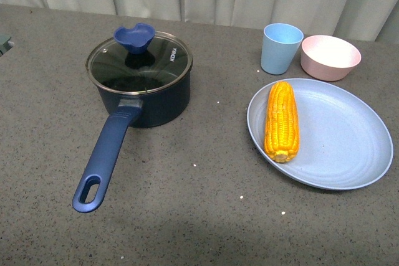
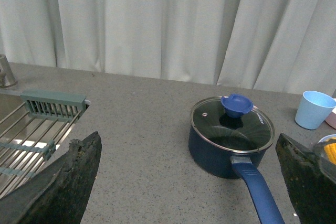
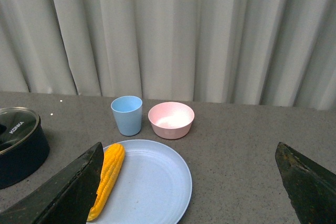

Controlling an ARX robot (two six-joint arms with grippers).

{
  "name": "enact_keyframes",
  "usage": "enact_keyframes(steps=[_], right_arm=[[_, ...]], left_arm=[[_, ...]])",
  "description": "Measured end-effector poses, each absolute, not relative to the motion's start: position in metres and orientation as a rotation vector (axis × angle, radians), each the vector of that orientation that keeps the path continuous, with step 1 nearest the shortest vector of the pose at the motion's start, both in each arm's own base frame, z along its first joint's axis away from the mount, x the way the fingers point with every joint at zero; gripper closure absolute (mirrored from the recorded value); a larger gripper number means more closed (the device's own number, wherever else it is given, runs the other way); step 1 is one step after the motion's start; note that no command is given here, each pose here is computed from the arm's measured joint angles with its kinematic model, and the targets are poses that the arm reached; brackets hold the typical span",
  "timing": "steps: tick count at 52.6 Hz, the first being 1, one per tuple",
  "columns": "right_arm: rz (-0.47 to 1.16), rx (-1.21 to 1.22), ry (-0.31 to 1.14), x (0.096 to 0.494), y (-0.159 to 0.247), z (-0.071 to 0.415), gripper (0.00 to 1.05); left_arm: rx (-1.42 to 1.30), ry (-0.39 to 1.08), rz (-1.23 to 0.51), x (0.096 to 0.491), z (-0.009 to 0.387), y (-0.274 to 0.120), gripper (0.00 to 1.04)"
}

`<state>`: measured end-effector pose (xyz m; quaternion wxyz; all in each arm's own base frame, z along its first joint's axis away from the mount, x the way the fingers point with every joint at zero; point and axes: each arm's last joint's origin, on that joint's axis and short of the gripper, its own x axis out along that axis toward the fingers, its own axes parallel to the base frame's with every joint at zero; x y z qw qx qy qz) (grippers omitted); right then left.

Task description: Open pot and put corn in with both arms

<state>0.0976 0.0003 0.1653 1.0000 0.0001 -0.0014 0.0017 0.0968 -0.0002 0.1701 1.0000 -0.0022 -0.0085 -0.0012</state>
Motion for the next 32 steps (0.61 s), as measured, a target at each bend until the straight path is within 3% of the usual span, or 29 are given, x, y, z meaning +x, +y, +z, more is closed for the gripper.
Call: enact_keyframes(steps=[8,15,32], right_arm=[[0.003,0.0,-0.003,0.098,0.0,0.165,0.09],[0.002,0.001,-0.003,0.098,0.0,0.165,0.09],[0.003,0.001,-0.003,0.098,0.0,0.165,0.09]], left_arm=[[-0.004,-0.017,-0.003,0.097,0.17,0.0,0.06],[-0.111,0.055,0.259,0.105,0.164,0.0,0.06],[-0.209,0.021,0.27,0.165,0.184,0.009,0.06]])
